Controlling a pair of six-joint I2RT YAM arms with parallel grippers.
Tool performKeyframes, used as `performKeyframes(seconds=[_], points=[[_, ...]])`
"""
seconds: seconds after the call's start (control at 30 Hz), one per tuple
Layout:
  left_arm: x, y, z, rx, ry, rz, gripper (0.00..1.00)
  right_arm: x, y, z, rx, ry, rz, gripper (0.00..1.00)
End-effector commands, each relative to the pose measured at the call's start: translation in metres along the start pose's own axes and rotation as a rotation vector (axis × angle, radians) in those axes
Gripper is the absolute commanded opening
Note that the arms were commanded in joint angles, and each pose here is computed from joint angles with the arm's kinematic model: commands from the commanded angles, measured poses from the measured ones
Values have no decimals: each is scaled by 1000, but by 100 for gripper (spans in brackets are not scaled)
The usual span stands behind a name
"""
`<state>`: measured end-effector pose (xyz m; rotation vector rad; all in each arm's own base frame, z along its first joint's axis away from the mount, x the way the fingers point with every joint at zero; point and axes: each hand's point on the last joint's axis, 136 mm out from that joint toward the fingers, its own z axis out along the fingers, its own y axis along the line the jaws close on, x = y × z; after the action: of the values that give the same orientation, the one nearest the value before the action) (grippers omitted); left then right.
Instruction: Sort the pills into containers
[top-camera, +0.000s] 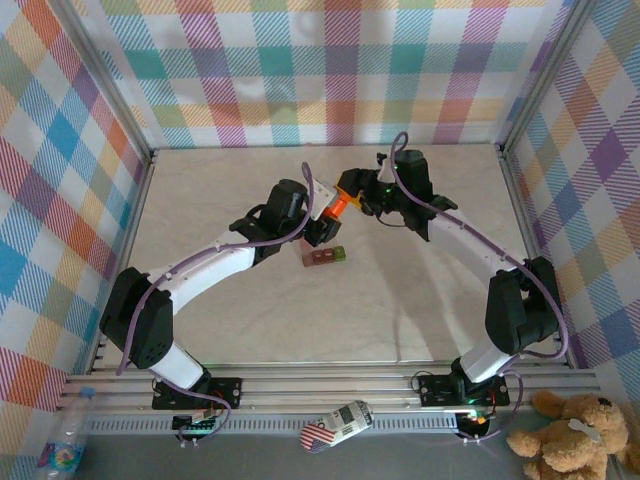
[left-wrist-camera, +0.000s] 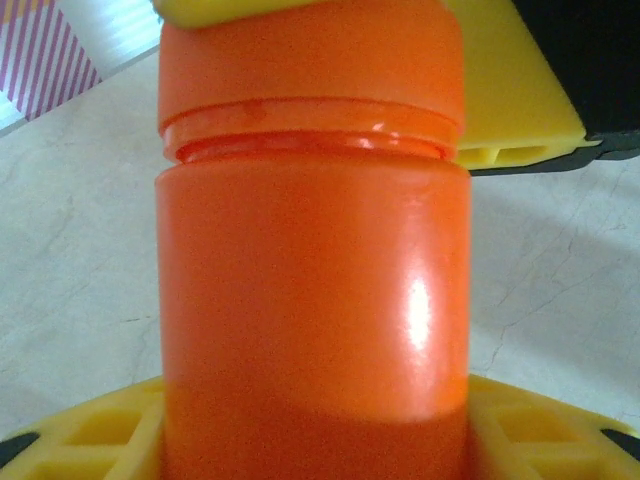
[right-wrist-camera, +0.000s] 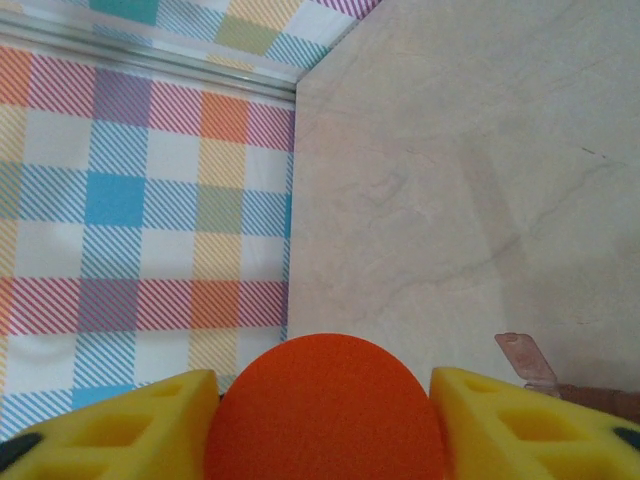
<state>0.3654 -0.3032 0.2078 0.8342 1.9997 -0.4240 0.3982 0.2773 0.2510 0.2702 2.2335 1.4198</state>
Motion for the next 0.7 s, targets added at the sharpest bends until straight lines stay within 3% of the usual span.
performKeyframes(seconds=[0.0, 0.27, 0.5, 0.67], points=[[-19, -7, -6, 8, -72, 22, 0, 2, 5, 5, -29, 20, -4, 48], [-24, -10, -9, 62, -78, -16, 0, 9, 7, 7, -95, 68, -130, 43], [-33, -26, -25, 226, -96, -76, 0, 2, -5, 0, -134, 73, -307, 43], [-37, -35, -31, 300, -105, -92, 0, -5, -14, -4, -130, 75, -321, 43]])
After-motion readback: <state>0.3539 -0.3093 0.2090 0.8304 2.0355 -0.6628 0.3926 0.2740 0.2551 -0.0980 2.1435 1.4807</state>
